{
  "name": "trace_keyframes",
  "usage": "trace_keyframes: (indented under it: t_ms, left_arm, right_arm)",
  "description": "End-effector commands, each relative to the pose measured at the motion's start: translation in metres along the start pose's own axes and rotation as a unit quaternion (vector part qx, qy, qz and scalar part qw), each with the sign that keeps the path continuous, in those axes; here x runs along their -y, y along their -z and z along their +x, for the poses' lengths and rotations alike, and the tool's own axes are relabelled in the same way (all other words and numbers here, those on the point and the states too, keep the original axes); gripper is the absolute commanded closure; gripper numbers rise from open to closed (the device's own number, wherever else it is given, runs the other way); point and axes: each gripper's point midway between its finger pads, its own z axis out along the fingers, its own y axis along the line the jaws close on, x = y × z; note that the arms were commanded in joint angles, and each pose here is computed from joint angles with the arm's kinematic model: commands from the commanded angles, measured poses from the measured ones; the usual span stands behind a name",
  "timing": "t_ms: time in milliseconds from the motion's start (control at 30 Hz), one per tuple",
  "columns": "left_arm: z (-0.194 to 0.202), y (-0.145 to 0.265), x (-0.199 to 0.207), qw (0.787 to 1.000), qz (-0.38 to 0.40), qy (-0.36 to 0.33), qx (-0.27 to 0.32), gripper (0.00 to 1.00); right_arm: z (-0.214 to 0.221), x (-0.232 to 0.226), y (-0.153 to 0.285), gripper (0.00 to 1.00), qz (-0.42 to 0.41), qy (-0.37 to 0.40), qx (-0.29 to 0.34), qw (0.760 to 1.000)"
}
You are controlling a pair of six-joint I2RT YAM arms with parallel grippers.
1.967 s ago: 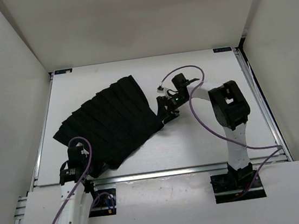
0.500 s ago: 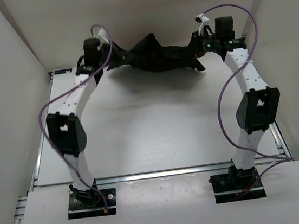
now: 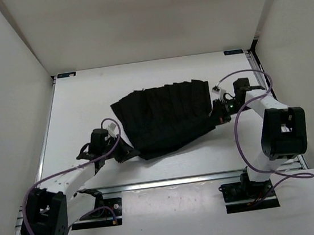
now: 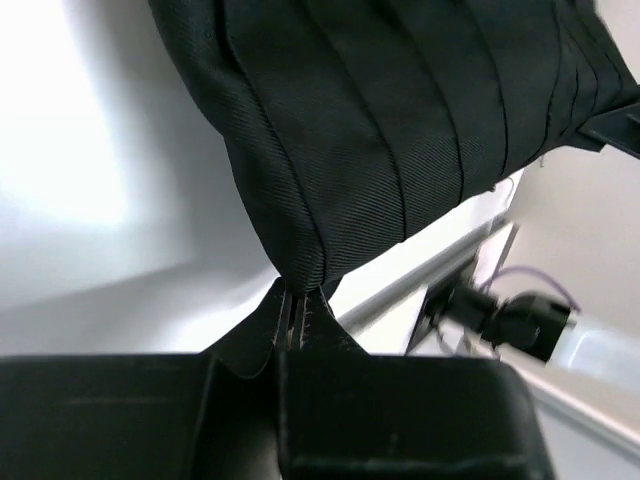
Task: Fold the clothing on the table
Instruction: Fold the skirt
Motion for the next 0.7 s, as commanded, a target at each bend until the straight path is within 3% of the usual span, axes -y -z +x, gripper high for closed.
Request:
trace_keyframes:
  t_ms: [0,367,467,567,600,667]
  left_arm:
    - [0.011,0.013,-0.013,1.000,-0.011,0.015,0.010,1.00]
    - [-0.009,0.039,-0.003,0.994,0.031,0.087,0.063,1.00]
    - [-0.013,0.043,0.007,0.989,0.052,0.118,0.070,1.00]
    - [-0.043,0.055,0.042,0.978,0.109,0.149,0.098,1.00]
    - [-0.063,0.059,0.057,0.972,0.132,0.159,0.115,1.00]
    - [-0.102,0.064,0.093,0.963,0.170,0.144,0.153,0.98]
  right_arm:
    - [0.031,0.011,0.012,1.00,0.030,0.014,-0.027,0.999]
    - [0.062,0.008,0.030,1.00,0.042,-0.027,-0.044,0.998]
    - [0.046,0.000,0.038,1.00,0.038,-0.004,-0.025,0.999]
    - [-0.004,-0.020,0.057,1.00,0.003,0.042,0.035,0.998]
    - [-0.048,-0.033,0.070,1.00,0.006,0.087,0.081,0.993]
    - [-0.096,-0.044,0.080,1.00,0.011,0.124,0.125,0.984]
